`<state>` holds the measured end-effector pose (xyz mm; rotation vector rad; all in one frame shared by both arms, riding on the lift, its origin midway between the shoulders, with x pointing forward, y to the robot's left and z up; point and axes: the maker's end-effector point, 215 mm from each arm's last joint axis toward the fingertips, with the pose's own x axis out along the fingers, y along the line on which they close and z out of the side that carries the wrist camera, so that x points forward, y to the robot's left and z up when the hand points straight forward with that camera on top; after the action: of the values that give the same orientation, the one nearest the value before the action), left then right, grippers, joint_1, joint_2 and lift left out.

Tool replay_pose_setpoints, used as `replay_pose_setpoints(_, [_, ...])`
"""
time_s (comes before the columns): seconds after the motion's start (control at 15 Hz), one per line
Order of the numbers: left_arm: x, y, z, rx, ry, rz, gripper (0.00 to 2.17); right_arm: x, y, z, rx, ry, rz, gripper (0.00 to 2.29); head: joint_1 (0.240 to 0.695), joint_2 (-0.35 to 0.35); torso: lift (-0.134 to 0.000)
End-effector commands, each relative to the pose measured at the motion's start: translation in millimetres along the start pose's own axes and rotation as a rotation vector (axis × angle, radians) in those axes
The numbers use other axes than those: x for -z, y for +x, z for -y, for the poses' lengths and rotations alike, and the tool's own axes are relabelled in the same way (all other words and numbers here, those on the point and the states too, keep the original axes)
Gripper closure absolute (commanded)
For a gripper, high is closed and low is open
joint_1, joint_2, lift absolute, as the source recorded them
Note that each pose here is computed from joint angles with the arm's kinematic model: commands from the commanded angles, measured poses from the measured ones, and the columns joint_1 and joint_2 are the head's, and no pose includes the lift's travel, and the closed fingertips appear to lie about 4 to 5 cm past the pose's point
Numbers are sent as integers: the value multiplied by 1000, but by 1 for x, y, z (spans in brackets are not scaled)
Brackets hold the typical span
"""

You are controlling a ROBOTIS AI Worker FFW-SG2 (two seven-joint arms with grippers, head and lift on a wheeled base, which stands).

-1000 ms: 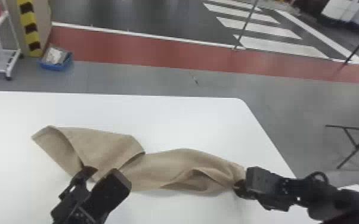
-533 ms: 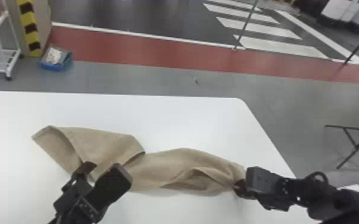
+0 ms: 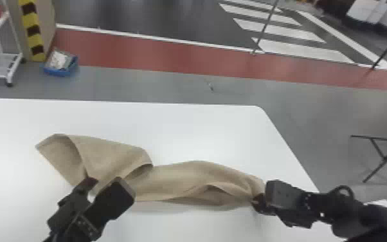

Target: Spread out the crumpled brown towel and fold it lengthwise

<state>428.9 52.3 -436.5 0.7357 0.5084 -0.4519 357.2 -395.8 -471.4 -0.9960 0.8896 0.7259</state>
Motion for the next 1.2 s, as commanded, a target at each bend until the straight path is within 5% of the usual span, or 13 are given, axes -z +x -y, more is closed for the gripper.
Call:
replay_pose_setpoints(0.0, [0, 0, 2, 2, 5, 0, 724, 0, 0, -1, -2, 0, 0, 2145, 695, -350, -124])
replay_pose_setpoints(0.27, [8, -19, 3, 5, 7, -1, 522, 4, -1, -1, -2, 3, -7, 2145, 695, -350, -124])
replay_pose_setpoints(0.87, [-22, -11, 5, -54, 80, 111, 539, 2, 0, -4, -3, 4, -1, 2145, 695, -350, -124])
replay_pose_setpoints(1.13, [-15, -8, 12, -70, 144, 90, 539, 3, 0, -4, -1, 8, 0, 2145, 695, -350, -124])
